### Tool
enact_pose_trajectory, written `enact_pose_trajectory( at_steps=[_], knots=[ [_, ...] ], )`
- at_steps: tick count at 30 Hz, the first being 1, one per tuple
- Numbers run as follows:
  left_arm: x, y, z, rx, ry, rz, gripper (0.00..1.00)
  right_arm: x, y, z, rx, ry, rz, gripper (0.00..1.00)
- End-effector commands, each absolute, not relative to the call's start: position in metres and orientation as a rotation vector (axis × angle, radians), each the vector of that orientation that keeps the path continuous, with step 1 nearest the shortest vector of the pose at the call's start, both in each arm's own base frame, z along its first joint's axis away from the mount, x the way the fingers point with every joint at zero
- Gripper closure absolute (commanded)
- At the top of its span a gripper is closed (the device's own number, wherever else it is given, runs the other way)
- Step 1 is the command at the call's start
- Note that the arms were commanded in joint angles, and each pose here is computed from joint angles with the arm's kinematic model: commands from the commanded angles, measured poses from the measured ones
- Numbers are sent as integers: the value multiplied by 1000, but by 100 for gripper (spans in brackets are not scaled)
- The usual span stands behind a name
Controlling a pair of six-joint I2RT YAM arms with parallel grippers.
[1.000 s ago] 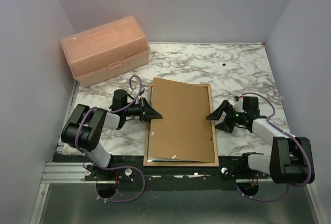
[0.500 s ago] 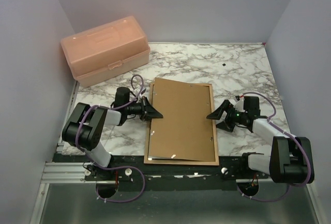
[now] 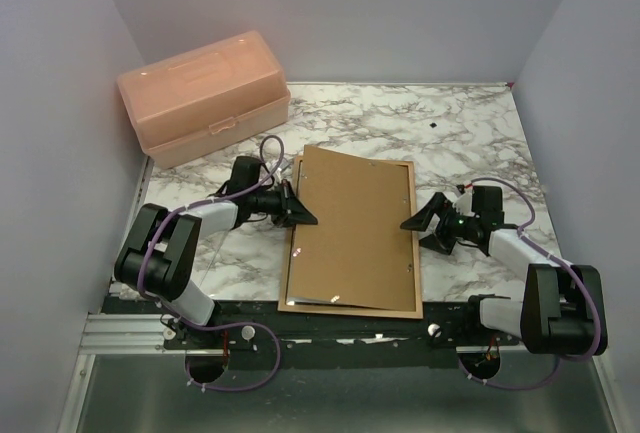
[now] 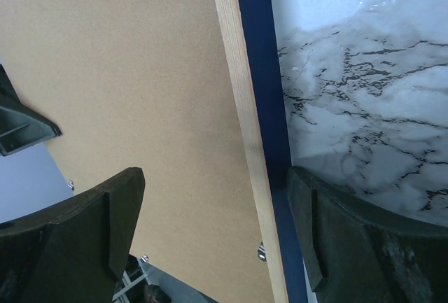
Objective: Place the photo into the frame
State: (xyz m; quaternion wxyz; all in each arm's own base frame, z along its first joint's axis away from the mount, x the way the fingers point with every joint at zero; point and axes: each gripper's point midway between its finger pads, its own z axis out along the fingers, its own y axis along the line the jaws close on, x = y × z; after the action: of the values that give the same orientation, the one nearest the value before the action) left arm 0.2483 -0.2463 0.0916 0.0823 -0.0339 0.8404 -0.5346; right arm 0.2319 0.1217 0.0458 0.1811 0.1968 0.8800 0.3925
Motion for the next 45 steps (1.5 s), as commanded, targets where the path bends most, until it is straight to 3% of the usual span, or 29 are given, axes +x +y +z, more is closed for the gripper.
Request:
enact_pose_trajectory(
  at_steps=[1, 4, 9, 17, 25, 36, 45],
  knots=[
    [250, -243, 53, -91, 2631, -1283, 100, 224, 127, 43, 549, 2509, 1146, 11],
    [249, -241, 50, -82, 2663, -1221, 100, 224, 127, 42, 546, 2508, 1142, 11],
    [249, -239, 46, -49, 2707, -1094, 86, 225, 127, 43, 542, 2503, 1138, 11],
    [251, -230, 41, 5, 2775, -843, 52, 226, 125, 45, 533, 2498, 1124, 11],
    [251, -222, 40, 73, 2810, -581, 31, 224, 125, 43, 535, 2503, 1116, 11],
    [257, -206, 57, 139, 2758, -238, 19, 224, 124, 43, 533, 2503, 1106, 11],
    [258, -193, 76, 101, 2666, -201, 13, 228, 120, 46, 522, 2503, 1065, 11]
  ],
)
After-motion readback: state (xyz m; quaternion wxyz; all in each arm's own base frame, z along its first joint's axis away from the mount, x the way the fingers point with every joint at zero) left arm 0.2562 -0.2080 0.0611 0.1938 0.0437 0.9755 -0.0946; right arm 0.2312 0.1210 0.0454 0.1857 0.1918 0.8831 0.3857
